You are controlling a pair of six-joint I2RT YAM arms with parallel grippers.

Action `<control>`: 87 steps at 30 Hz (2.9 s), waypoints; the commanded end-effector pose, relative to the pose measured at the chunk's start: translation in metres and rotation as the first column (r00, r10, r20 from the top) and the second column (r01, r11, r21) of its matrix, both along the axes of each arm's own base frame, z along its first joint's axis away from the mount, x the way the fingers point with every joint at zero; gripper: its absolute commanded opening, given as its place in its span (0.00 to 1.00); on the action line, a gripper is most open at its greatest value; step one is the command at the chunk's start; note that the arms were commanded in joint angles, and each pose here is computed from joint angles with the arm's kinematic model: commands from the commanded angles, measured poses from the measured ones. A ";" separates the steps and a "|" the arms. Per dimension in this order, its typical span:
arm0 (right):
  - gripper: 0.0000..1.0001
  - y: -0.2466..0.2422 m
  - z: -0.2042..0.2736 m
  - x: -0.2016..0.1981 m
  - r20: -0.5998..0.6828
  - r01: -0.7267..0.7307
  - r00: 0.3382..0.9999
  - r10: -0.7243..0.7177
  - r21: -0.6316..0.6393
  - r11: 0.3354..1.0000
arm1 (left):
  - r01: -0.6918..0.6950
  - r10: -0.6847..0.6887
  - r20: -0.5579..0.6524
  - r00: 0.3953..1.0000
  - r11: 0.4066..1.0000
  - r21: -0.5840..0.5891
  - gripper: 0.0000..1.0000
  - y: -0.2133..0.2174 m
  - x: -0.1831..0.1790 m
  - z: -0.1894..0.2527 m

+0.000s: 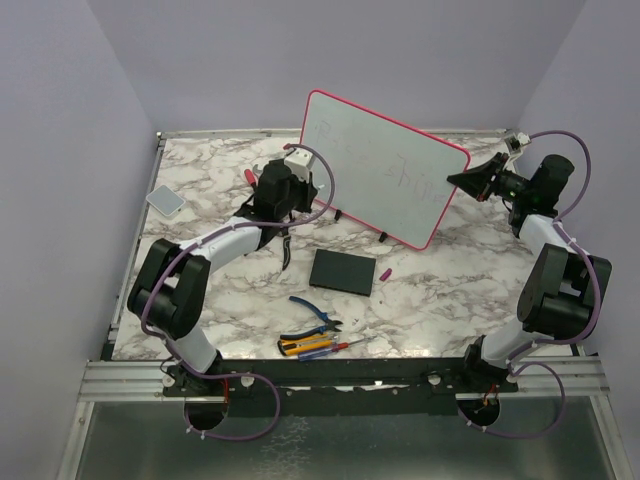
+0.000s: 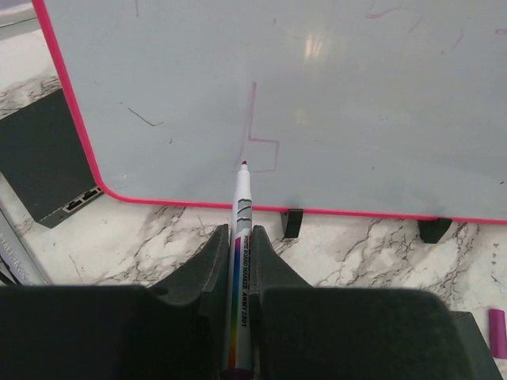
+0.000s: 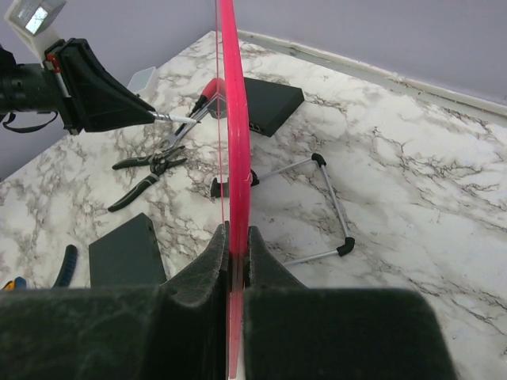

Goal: Write a sentence on the whiteboard

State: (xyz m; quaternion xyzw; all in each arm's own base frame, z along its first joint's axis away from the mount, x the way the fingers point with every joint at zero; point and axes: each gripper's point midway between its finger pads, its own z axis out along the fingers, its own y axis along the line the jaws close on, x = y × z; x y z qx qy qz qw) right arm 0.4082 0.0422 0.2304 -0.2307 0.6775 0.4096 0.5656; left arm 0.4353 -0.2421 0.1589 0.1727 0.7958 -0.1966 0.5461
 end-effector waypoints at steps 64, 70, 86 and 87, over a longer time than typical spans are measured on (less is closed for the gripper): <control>0.01 0.008 -0.019 0.002 -0.044 -0.010 0.999 0.009 -0.009 1.000 | 0.088 -0.089 -0.066 0.994 0.996 -0.016 0.00 -0.065 -0.004 -0.028; 0.01 0.008 -0.019 0.002 -0.043 -0.010 0.999 0.010 -0.009 1.000 | 0.076 -0.075 -0.086 0.994 0.997 0.011 0.00 -0.061 -0.004 -0.041; 0.01 0.009 -0.020 0.003 -0.049 -0.010 0.999 0.009 -0.013 1.000 | 0.073 -0.067 -0.122 0.990 0.997 0.041 0.00 -0.058 -0.006 -0.057; 0.01 0.010 -0.020 0.002 -0.049 -0.011 0.999 0.010 -0.014 1.000 | 0.071 -0.066 -0.123 0.990 0.997 0.041 0.00 -0.058 -0.006 -0.058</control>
